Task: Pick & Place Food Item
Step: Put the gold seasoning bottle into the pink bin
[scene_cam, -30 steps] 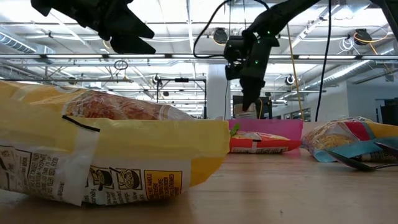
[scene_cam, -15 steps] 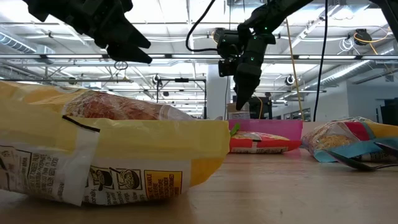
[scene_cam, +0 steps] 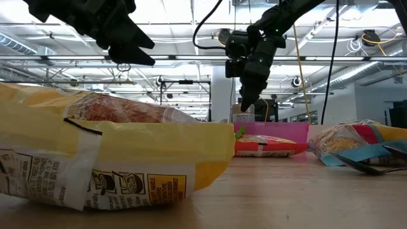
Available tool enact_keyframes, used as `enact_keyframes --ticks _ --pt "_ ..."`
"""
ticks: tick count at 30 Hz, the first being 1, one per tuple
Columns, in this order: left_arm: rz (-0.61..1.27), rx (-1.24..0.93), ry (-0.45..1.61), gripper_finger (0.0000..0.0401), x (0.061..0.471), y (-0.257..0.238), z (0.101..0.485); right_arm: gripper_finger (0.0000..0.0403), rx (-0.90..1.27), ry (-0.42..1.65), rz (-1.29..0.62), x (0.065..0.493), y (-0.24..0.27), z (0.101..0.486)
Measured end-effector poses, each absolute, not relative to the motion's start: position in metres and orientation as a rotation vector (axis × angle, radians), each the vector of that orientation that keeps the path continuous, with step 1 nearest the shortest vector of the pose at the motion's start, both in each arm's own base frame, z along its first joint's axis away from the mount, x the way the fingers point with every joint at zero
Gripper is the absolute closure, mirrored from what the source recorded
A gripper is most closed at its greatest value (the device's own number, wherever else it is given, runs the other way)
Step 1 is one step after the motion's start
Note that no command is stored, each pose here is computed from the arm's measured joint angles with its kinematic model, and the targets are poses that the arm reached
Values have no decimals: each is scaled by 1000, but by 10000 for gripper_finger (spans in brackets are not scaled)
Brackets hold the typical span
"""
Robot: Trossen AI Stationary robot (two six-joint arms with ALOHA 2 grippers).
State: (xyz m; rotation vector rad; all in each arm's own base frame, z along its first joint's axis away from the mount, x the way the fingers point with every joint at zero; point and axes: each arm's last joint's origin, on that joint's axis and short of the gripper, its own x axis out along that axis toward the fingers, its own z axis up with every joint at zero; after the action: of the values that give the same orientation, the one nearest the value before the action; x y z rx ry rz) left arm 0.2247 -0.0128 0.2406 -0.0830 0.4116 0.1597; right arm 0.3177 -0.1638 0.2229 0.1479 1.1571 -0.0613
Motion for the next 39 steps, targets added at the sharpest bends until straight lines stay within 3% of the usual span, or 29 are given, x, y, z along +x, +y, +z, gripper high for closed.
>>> enact_keyframes --ticks 9,24,31,39 --pt "162 -97 413 22 225 -13 240 129 134 1159 -54 318 -163 222" --pt "151 -92 421 22 224 -16 240 58 173 1208 -59 316 -161 216" --pt "160 -82 419 22 224 -16 240 58 140 1218 -54 308 -158 227" --pt "201 -70 410 22 224 -15 240 57 12 1222 -204 290 -154 259"
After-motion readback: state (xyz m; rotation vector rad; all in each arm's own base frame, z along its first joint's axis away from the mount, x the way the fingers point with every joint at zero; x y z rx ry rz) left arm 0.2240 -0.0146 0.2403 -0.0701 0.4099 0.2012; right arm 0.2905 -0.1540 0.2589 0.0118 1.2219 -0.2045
